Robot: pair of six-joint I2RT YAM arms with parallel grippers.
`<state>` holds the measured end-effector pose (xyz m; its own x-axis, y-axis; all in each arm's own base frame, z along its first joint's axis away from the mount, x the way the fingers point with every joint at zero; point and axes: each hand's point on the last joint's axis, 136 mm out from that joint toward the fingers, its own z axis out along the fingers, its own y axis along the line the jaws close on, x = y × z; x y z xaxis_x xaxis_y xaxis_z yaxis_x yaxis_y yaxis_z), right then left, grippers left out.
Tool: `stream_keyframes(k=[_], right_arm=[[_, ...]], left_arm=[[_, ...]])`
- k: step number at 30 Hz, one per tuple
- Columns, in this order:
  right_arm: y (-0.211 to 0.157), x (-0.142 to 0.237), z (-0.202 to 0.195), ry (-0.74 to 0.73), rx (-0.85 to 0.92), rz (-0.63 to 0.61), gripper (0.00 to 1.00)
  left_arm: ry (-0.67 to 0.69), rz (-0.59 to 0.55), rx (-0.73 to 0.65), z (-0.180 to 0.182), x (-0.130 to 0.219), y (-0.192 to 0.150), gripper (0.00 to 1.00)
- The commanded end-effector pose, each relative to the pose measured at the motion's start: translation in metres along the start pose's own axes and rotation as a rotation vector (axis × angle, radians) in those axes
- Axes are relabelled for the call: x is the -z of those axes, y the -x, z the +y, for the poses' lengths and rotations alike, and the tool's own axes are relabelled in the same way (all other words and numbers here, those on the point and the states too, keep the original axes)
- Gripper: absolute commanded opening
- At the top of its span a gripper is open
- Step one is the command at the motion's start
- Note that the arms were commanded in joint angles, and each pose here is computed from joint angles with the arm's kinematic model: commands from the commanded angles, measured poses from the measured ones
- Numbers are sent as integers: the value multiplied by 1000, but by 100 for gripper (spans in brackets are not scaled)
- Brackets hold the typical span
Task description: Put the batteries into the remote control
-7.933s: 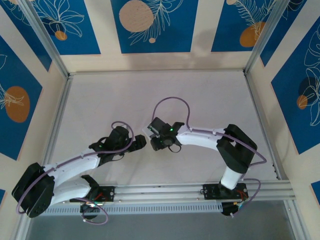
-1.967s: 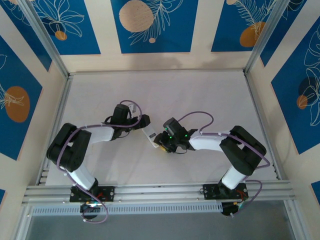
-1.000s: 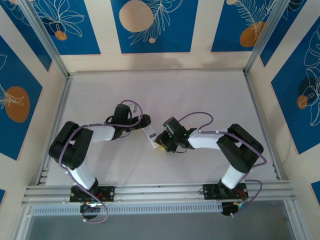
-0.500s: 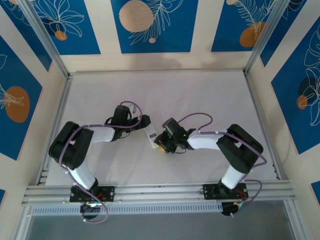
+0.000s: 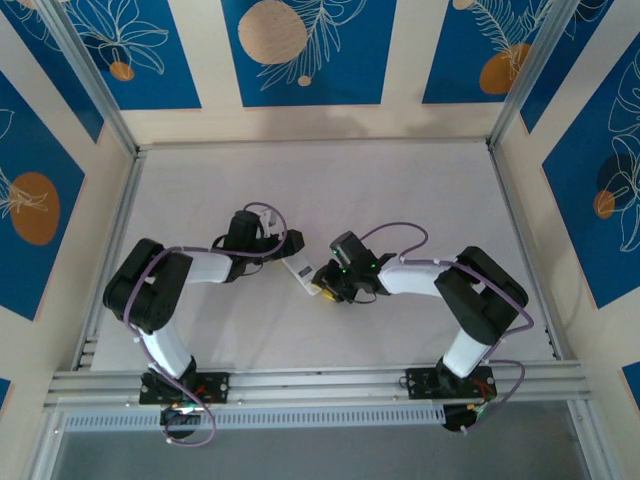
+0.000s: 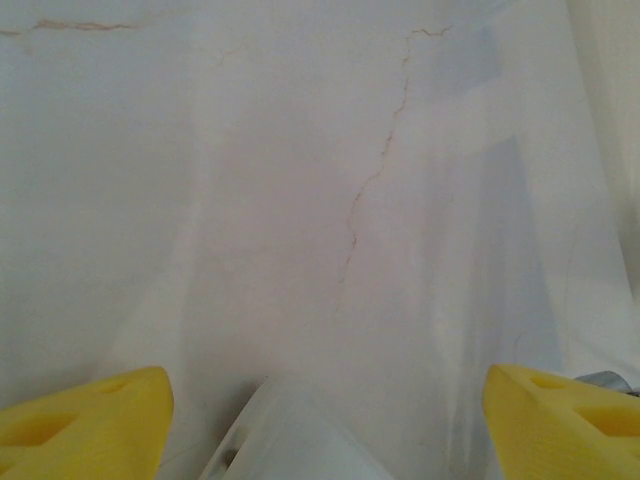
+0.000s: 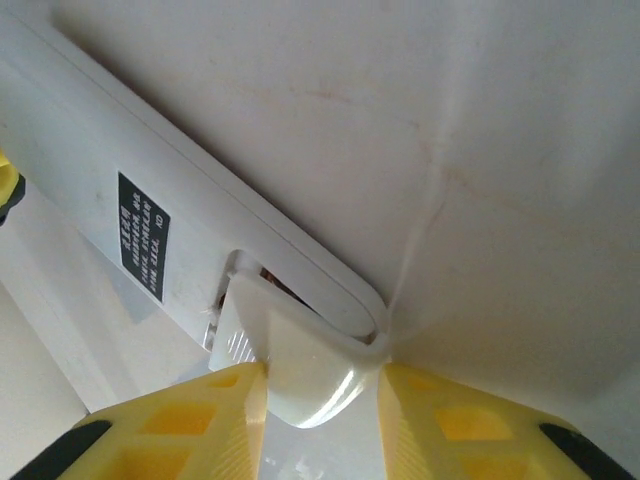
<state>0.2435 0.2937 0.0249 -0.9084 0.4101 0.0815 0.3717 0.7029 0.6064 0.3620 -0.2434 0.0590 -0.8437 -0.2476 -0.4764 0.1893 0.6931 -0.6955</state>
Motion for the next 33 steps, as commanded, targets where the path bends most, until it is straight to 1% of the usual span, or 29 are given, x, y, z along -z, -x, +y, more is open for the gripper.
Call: stream_keyframes(k=[1, 5, 8, 13, 16, 18, 19, 24, 33], right_arm=[[7, 1, -7, -46, 30, 38, 35], [10, 6, -6, -47, 80, 91, 36], [13, 11, -3, -52, 124, 122, 36], [10, 15, 7, -40, 184, 156, 37], [8, 16, 6, -41, 179, 165, 40], [4, 17, 7, -35, 175, 165, 45], [3, 17, 6, -38, 174, 162, 45], [2, 15, -2, -61, 146, 144, 46], [4, 4, 0, -42, 109, 129, 46]], left_arm=[[24, -22, -5, 2, 9, 2, 81], [112, -54, -11, 14, 24, 2, 81], [111, -53, -19, 12, 29, 0, 81], [100, -28, -9, 14, 25, -6, 81], [99, -25, -1, 16, 24, -9, 81], [100, -25, -2, 16, 24, -9, 81], [99, -26, -1, 16, 24, -8, 81], [83, -18, -1, 15, 21, -10, 81], [58, -11, 6, 13, 18, -13, 81]])
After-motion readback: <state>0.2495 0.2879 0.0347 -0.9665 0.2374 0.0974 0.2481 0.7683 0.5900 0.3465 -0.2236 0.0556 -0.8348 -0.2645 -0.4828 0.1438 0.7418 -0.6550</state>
